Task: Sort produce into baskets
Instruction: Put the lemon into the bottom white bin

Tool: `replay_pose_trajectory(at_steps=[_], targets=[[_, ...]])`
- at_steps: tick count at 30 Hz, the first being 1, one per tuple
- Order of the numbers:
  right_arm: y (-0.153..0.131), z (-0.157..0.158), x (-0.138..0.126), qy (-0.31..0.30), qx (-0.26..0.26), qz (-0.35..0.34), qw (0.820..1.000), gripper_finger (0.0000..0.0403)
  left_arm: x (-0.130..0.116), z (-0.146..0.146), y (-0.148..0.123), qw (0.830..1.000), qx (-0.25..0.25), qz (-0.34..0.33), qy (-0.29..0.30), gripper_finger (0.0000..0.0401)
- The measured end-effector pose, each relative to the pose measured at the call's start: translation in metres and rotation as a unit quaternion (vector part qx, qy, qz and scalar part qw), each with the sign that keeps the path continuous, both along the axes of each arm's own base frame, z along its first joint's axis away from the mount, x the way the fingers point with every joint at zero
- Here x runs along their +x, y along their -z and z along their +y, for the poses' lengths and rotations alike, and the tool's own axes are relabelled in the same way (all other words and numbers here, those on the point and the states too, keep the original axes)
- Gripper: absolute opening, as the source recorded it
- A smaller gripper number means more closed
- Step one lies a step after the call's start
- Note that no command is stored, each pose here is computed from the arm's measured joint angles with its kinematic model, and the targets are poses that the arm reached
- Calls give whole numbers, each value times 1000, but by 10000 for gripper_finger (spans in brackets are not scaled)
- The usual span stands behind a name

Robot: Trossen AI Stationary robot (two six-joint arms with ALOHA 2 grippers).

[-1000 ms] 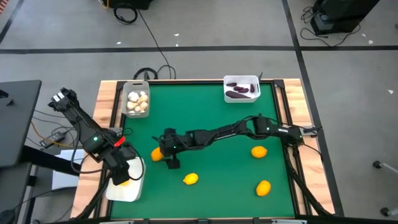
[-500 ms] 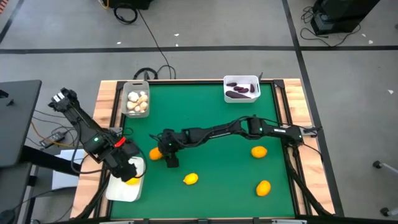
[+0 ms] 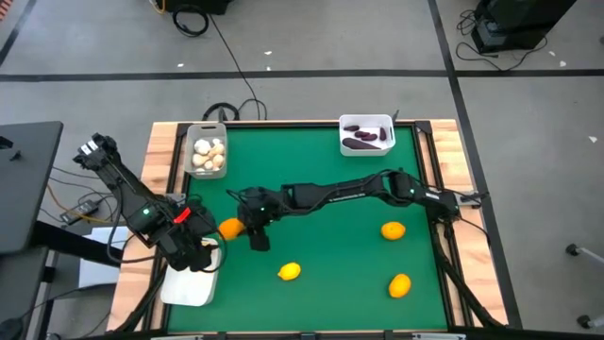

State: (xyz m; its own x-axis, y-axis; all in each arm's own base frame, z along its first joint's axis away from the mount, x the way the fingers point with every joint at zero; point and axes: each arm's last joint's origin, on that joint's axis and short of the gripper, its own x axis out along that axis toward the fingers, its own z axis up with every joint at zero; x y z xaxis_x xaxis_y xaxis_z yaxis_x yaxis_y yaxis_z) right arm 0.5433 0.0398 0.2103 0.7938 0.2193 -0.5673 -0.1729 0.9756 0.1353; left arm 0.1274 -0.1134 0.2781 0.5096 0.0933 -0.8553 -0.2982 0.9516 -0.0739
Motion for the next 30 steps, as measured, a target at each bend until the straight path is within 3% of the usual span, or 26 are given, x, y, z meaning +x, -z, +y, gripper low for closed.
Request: replay_pose_trajectory(at_steps=[5, 10, 13, 17, 23, 25, 30], targets=[[-28, 10, -7, -16, -32, -34, 999, 188, 6, -3, -4, 998, 18, -53, 5, 319], [-37, 18, -10, -29, -53, -47, 997, 188, 8, 0, -5, 996, 38, -76, -13, 363], [-37, 19, -11, -26, -52, -48, 997, 188, 10, 1, -5, 997, 33, -73, -16, 370], [-37, 22, -11, -26, -50, -46, 997, 188, 11, 0, -5, 997, 19, -69, -12, 331], [-37, 24, -11, -6, -27, -39, 999, 201, 11, -1, -5, 998, -3, -61, -15, 210], [-36, 24, -12, 10, -1, -27, 1000, 220, 9, -1, -6, 998, -25, -45, -18, 202], [-25, 25, -21, 25, 45, 60, 997, 285, -2, -1, -14, 994, -90, 65, 11, 202]])
